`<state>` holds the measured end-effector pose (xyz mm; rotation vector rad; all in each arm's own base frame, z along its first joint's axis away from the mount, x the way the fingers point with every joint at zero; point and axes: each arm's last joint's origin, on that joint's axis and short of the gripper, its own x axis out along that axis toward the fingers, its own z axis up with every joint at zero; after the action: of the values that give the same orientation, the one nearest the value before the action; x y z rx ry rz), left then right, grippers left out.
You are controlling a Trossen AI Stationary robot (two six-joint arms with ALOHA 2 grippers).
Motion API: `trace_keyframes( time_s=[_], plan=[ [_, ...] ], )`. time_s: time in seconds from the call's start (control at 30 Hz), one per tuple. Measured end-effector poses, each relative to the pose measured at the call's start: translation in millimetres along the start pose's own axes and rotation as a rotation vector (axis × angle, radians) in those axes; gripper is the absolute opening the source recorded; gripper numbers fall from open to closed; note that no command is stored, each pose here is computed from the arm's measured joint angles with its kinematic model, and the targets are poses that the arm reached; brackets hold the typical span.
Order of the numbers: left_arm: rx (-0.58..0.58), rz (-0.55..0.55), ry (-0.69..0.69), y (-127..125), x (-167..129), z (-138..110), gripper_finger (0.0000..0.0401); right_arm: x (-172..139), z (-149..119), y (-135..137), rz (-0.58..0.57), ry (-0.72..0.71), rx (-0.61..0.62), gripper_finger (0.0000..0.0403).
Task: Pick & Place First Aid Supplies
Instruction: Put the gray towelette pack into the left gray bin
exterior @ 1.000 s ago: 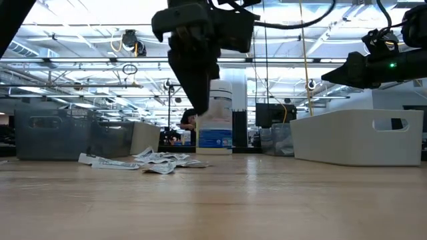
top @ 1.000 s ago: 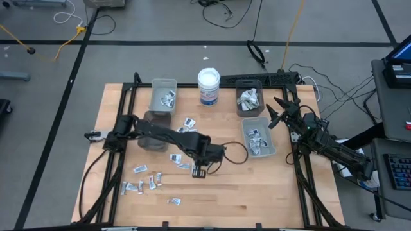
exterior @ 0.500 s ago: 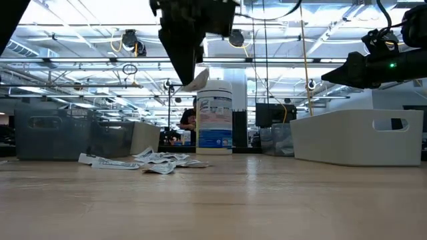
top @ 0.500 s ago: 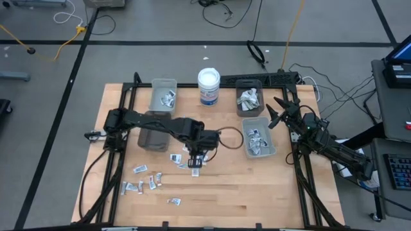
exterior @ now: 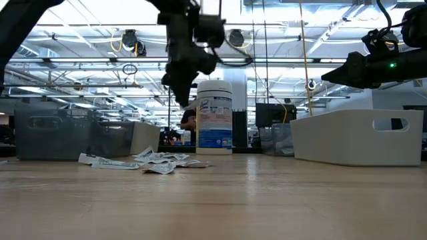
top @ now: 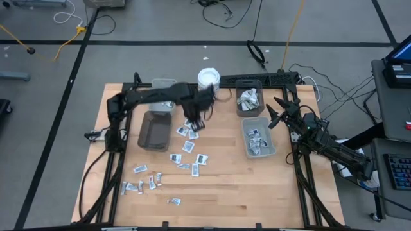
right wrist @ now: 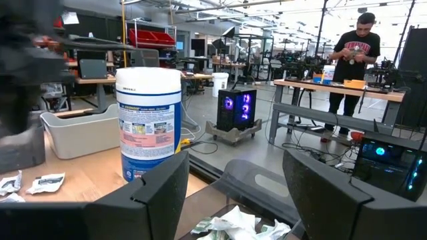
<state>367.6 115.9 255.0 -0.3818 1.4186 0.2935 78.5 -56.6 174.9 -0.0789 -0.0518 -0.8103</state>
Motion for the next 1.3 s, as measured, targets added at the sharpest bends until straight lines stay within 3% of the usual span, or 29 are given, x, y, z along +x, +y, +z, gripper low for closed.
trace_keyframes(
  time_s=[0.17,0.6,0.97,1.2,1.3],
  plan=[
    [-0.098,0.023,-0.032,50.6,-11.7,1.2,0.0002,0.0,0.0,0.0,0.000,0.000,0.000,0.0238],
    [-0.278,0.056,-0.005,142.7,-26.8,-18.0,0.0002,0.0,-0.1,0.0,0.000,0.001,0.000,0.0238],
    [-0.458,0.052,0.084,198.8,-34.3,-47.9,0.0002,0.0,0.0,0.0,0.000,0.000,0.000,0.0238],
    [-0.524,0.057,0.089,220.9,-37.4,-59.7,0.0002,0.0,-0.1,0.0,0.000,0.000,0.000,0.0238],
    [-0.543,0.110,0.085,226.0,-32.1,-61.0,0.0002,0.0,0.0,0.0,0.000,0.000,0.000,0.0238]
  ],
)
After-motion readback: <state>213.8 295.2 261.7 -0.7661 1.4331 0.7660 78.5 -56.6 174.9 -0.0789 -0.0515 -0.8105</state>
